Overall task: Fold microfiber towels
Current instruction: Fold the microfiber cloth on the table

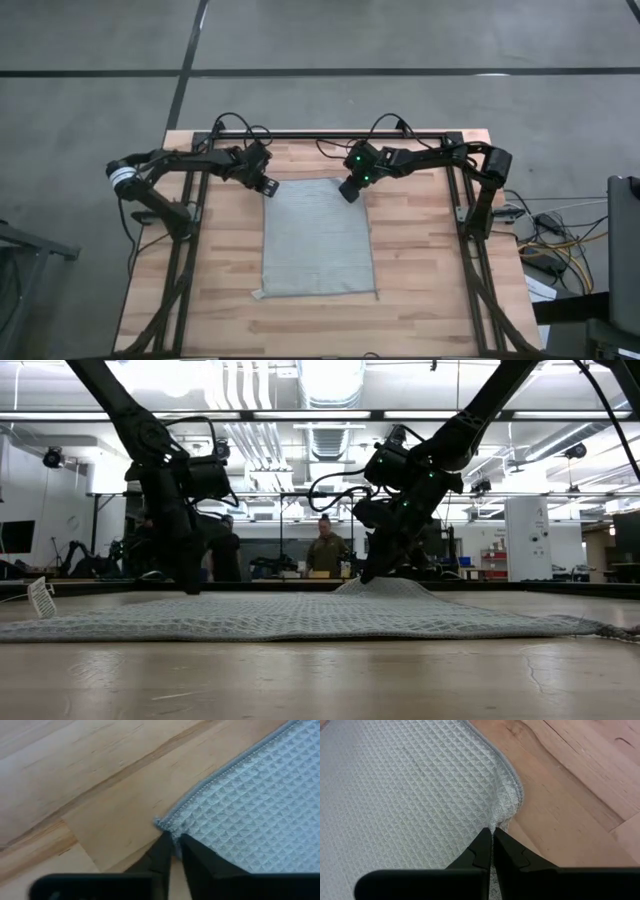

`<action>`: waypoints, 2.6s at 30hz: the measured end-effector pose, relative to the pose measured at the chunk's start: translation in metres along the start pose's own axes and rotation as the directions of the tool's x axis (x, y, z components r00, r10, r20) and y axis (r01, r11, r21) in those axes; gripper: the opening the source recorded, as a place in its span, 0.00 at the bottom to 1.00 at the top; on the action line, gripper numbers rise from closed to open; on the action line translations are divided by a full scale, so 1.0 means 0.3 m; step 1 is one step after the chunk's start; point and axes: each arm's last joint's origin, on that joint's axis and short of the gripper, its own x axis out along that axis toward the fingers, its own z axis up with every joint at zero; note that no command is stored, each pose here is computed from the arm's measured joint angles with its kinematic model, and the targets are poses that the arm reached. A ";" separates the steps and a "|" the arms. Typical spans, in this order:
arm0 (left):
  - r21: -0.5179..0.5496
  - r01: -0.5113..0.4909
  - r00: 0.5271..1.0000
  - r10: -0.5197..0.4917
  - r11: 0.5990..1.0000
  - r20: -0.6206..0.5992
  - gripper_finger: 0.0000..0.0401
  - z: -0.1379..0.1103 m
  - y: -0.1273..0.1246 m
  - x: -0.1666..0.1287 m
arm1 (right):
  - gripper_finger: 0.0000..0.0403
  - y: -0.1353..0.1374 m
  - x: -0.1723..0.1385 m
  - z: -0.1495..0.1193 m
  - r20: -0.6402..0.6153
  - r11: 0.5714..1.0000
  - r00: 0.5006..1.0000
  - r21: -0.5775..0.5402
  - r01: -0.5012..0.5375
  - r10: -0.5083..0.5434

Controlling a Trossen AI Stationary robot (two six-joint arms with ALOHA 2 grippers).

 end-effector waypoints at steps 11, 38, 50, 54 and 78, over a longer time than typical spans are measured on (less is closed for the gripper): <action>0.010 0.032 0.999 -0.032 0.999 -0.018 0.01 -0.004 -0.003 -0.003 | 0.02 0.000 0.000 0.000 0.000 1.000 1.000 0.000 0.000 0.000; 0.136 0.092 0.986 -0.109 0.986 0.126 0.00 0.015 -0.031 -0.139 | 0.02 0.058 -0.004 -0.013 0.007 0.998 1.000 -0.055 -0.003 0.003; 0.124 0.091 0.986 -0.107 0.988 0.127 0.00 -0.015 -0.027 -0.201 | 0.02 0.100 -0.052 -0.001 0.076 0.996 0.996 -0.071 0.045 -0.040; 0.134 0.100 0.986 -0.117 0.986 0.123 0.00 -0.021 -0.039 -0.202 | 0.02 0.112 -0.115 0.014 0.124 0.994 0.990 -0.070 0.081 -0.072; 0.242 0.167 0.981 -0.186 0.956 0.062 0.00 -0.052 -0.158 -0.253 | 0.02 0.192 -0.189 -0.049 0.029 0.993 0.996 -0.075 0.088 -0.086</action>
